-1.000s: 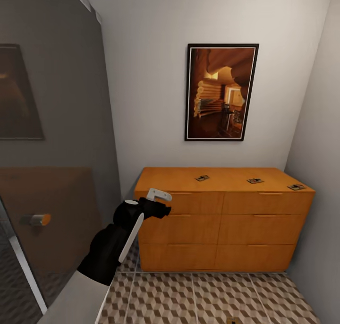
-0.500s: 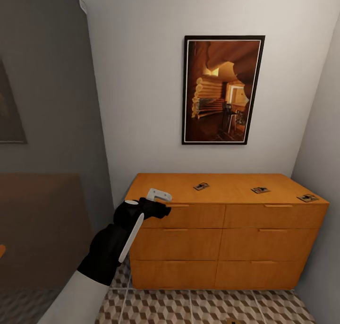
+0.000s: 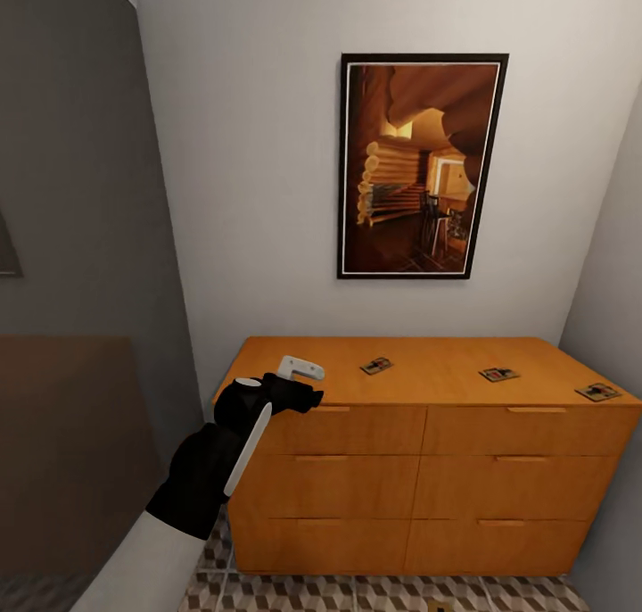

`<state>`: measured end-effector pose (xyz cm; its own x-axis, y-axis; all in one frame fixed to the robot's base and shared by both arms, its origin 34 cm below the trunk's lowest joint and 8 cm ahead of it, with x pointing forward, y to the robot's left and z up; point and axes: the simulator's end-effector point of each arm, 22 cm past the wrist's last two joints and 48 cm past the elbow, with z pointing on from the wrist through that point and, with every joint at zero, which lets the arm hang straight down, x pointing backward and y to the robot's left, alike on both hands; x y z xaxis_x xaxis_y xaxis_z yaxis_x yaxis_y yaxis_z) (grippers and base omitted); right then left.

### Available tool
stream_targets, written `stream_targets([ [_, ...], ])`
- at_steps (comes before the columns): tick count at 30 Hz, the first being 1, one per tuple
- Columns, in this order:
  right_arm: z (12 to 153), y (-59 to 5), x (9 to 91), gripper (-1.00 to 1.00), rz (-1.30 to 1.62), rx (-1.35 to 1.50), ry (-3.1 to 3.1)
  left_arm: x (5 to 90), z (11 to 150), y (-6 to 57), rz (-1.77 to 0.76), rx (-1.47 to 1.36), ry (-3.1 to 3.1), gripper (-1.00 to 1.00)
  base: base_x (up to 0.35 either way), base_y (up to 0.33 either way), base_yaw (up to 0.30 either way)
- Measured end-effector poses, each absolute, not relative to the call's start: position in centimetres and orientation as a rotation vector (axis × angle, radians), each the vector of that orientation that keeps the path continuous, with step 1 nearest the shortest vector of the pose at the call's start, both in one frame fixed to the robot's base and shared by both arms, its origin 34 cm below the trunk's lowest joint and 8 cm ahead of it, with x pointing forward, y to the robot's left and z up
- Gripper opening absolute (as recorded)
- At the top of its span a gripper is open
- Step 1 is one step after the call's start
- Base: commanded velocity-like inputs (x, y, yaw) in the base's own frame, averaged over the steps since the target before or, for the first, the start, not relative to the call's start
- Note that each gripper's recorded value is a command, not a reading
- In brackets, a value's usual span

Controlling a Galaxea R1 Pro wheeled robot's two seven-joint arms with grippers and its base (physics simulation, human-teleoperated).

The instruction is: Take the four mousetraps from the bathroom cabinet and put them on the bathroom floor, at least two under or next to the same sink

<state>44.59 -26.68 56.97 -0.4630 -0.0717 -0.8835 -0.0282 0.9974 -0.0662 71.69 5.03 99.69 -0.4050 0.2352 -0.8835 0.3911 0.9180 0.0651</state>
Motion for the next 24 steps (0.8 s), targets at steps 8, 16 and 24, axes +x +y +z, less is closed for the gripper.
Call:
stream_targets([
  [8, 56.97, -26.61, 44.60, -1.00, -0.050, -0.069, 2.052, 71.69, 99.67, 5.00, -0.184, 0.452, 2.008, 1.00, 0.015, -0.005, 0.000],
  [16, 56.97, -26.48, 44.60, -1.00, -0.048, -0.068, 2.052, 71.68, 99.72, 4.98, -0.184, 0.453, 2.007, 1.00, 0.001, 0.000, 0.000],
  [24, 56.94, -26.47, 44.58, -1.00, -0.048, -0.067, 2.053, 71.67, 99.77, 4.97, -0.185, 0.452, 2.006, 1.00, 0.000, 0.000, -0.009],
])
